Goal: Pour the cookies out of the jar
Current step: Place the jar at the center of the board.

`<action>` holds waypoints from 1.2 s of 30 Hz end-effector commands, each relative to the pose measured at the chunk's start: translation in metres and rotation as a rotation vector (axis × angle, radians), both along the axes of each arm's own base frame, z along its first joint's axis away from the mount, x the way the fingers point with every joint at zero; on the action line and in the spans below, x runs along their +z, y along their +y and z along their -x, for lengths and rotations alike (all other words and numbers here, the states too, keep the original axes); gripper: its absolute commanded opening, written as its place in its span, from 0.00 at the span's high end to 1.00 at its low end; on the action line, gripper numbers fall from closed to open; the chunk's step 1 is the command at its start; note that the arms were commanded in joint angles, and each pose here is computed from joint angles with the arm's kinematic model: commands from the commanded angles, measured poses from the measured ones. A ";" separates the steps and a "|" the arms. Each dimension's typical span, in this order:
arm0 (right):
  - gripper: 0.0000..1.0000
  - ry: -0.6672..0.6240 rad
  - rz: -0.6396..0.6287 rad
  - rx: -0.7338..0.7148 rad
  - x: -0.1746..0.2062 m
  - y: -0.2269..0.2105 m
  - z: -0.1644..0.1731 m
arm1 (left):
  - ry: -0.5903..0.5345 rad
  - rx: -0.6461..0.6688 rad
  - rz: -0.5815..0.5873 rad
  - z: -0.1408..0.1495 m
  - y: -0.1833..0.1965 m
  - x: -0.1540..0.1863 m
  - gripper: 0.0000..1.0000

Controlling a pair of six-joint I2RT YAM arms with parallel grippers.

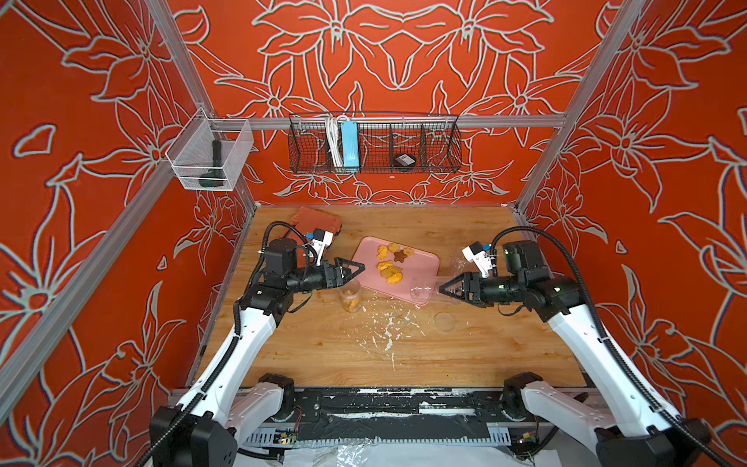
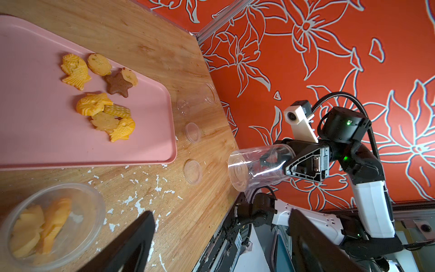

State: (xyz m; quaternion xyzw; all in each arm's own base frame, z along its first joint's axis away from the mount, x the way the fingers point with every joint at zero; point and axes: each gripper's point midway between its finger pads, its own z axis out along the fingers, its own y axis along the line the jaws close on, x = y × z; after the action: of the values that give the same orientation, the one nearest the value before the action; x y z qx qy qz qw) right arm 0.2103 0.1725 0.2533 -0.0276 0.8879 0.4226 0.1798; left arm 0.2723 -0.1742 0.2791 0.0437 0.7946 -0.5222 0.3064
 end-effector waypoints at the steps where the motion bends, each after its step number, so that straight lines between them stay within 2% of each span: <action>1: 0.37 -0.008 0.155 -0.038 -0.011 -0.023 0.005 | -0.026 0.003 -0.010 0.002 0.002 0.002 0.10; 7: 0.39 0.003 0.306 -0.101 -0.024 -0.045 0.002 | -0.017 -0.015 0.009 0.004 0.000 0.000 0.10; 10: 0.39 0.026 0.397 -0.123 -0.033 -0.057 0.004 | -0.051 -0.019 0.018 0.011 0.000 0.009 0.10; 21: 0.40 0.073 0.677 -0.143 -0.063 -0.084 -0.001 | -0.041 -0.028 0.019 0.014 0.000 0.000 0.10; 29: 0.40 0.091 0.813 -0.122 -0.087 -0.091 -0.008 | -0.036 -0.033 0.012 0.013 0.000 -0.005 0.10; 36: 0.39 0.108 0.864 -0.112 -0.102 -0.093 -0.014 | -0.032 -0.035 0.009 0.013 -0.001 -0.007 0.10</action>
State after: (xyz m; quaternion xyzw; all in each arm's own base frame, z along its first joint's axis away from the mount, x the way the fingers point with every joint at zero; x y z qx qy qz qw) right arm 0.2236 0.0854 0.1585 -0.0230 0.9909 0.0280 0.1294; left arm 0.2596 -0.1747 0.2698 0.0520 0.7913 -0.5282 0.3036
